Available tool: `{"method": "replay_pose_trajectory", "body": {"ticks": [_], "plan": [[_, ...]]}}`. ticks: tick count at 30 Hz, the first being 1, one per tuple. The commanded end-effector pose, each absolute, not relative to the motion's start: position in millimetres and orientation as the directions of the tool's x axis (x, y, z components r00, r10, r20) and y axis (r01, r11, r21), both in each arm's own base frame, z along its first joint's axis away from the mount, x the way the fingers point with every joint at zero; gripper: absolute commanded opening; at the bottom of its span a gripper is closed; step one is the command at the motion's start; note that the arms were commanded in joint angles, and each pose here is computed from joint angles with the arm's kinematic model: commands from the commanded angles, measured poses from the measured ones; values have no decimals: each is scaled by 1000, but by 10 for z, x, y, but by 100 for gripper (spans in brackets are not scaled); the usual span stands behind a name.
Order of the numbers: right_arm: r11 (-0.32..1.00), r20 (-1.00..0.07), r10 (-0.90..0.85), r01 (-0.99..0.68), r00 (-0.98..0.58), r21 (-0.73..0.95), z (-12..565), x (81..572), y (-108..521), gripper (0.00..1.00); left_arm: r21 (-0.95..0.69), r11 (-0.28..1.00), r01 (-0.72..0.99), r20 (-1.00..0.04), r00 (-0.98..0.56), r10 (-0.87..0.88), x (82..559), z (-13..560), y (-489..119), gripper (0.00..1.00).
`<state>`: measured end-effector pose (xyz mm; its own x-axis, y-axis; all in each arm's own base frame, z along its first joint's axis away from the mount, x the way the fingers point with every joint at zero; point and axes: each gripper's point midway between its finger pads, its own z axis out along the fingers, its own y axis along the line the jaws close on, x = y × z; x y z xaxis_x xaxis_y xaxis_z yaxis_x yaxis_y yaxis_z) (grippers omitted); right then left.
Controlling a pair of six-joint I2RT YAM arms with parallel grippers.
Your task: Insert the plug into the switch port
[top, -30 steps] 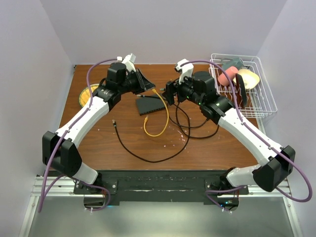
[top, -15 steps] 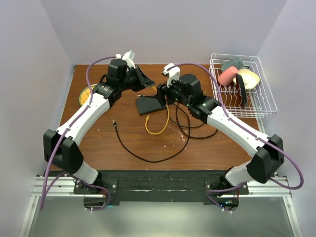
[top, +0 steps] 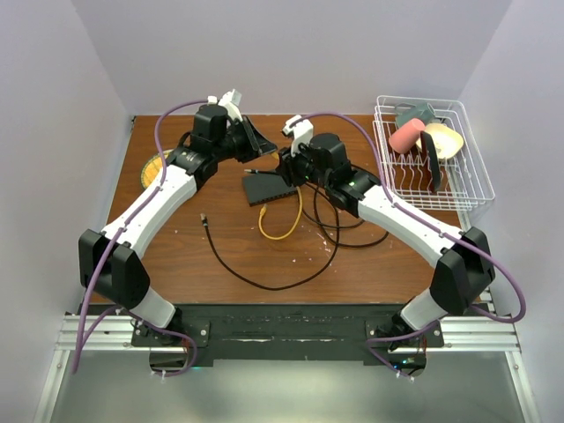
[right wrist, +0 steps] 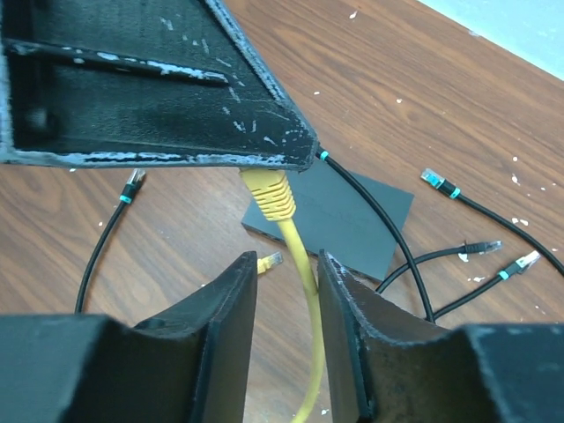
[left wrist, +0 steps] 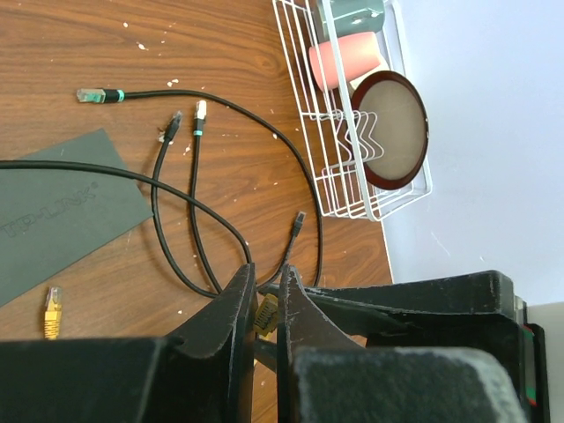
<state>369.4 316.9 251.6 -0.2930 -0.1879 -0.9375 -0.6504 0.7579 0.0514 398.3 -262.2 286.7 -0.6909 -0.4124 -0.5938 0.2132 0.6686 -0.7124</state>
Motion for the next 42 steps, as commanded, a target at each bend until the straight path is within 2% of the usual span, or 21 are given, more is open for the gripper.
{"method": "replay_pose_trajectory", "body": {"ticks": [1, 10, 12, 13, 15, 23, 24, 25, 26, 29, 30, 34, 42], "plan": [[771, -972, -102, -634, -210, 56, 2913, 3774, 3210, 36, -729, 631, 265, -612, -667, -425, 3996, 3146, -2685, 0], [761, -979, -68, -644, -195, 75, 2978, 3777, 3270, 34, -732, 626, 269, -608, -673, -421, 3983, 3123, -2698, 0], [763, -977, -71, -642, -202, 78, 2945, 3792, 3281, 25, -734, 623, 271, -607, -674, -422, 3982, 3127, -2703, 0], [765, -976, -71, -639, -207, 80, 2919, 3807, 3288, 10, -735, 621, 271, -607, -671, -426, 3982, 3141, -2696, 0], [770, -975, -62, -632, -212, 89, 2919, 3816, 3294, 0, -736, 617, 276, -607, -672, -423, 3970, 3153, -2707, 0], [796, -976, -68, -601, -205, 71, 2956, 3834, 3205, 0, -726, 618, 302, -624, -668, -406, 3960, 3161, -2716, 0], [798, -977, -64, -598, -202, 71, 2990, 3835, 3190, 0, -723, 619, 306, -628, -665, -404, 3961, 3167, -2716, 15], [797, -978, -63, -600, -197, 70, 3020, 3821, 3186, 0, -719, 620, 315, -636, -659, -402, 3963, 3196, -2715, 26], [798, -981, -55, -599, -188, 70, 3089, 3807, 3165, 0, -707, 625, 329, -650, -649, -394, 3963, 3219, -2707, 43], [808, -978, -65, -585, -200, 66, 3147, 3764, 3090, 0, -671, 670, 317, -684, -612, -396, 4008, 3298, -2603, 71], [819, -981, -65, -572, -183, 53, 3232, 3747, 3024, 0, -656, 687, 312, -703, -583, -407, 4036, 3380, -2544, 76], [841, -983, -64, -540, -172, 40, 3397, 3663, 2784, 0, -610, 738, 288, -744, -528, -408, 4095, 3454, -2341, 86], [881, -984, -66, -473, -168, 21, 3673, 3473, 2154, 0, -556, 796, 239, -764, -524, -376, 4333, 3228, -2088, 86]]}}
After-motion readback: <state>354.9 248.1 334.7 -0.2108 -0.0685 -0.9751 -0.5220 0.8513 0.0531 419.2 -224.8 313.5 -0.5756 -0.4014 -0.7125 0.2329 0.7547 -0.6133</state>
